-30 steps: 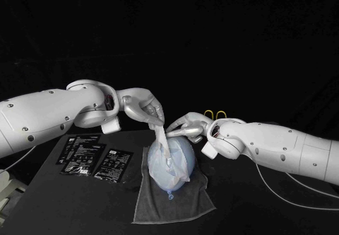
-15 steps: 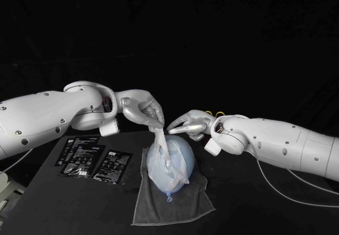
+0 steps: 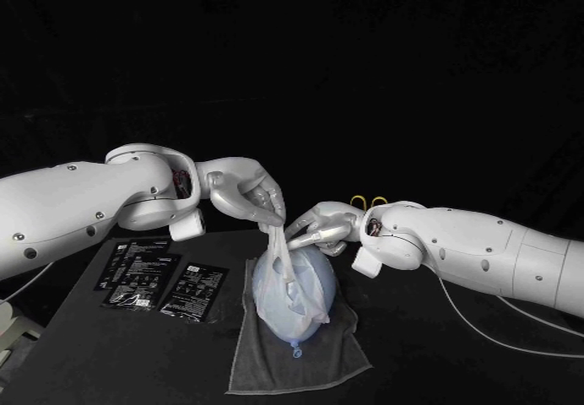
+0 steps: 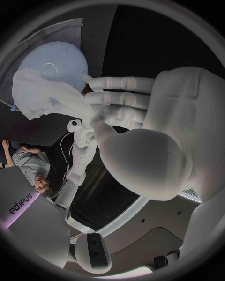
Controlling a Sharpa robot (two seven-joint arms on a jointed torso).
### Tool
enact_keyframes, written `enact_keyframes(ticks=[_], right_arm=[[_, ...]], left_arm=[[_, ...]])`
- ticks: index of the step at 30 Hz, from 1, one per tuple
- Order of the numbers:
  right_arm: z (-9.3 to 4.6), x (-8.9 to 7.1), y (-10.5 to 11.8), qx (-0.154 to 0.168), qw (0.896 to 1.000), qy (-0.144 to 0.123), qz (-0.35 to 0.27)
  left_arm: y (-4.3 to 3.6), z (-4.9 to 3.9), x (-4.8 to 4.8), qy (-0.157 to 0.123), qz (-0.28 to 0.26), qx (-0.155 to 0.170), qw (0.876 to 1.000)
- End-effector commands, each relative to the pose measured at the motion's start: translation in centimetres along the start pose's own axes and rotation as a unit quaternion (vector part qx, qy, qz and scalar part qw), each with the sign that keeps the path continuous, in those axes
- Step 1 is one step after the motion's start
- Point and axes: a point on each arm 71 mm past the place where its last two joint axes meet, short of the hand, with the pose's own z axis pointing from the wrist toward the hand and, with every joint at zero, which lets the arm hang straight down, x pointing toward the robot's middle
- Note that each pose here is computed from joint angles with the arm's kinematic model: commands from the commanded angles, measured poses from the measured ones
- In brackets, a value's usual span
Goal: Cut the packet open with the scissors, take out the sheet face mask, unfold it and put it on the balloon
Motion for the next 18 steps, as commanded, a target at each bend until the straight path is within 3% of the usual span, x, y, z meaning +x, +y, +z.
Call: enact_keyframes(ticks=[1,12,18], right_arm=[[-0.02,0.49,0.23,-0.013,0.999,0.036,0.009],[-0.13,0.66,0.14,-0.008,0.998,0.064,0.019],[-0.37,0.9,-0.02,-0.003,0.995,0.093,0.031]], left_arm=[[-0.53,-0.11,0.11,0.007,-0.004,0.016,1.0],[-0.77,-0.44,0.33,0.011,-0.004,0.018,1.0],[-0.65,-0.51,0.2,0.008,-0.004,0.016,1.0]])
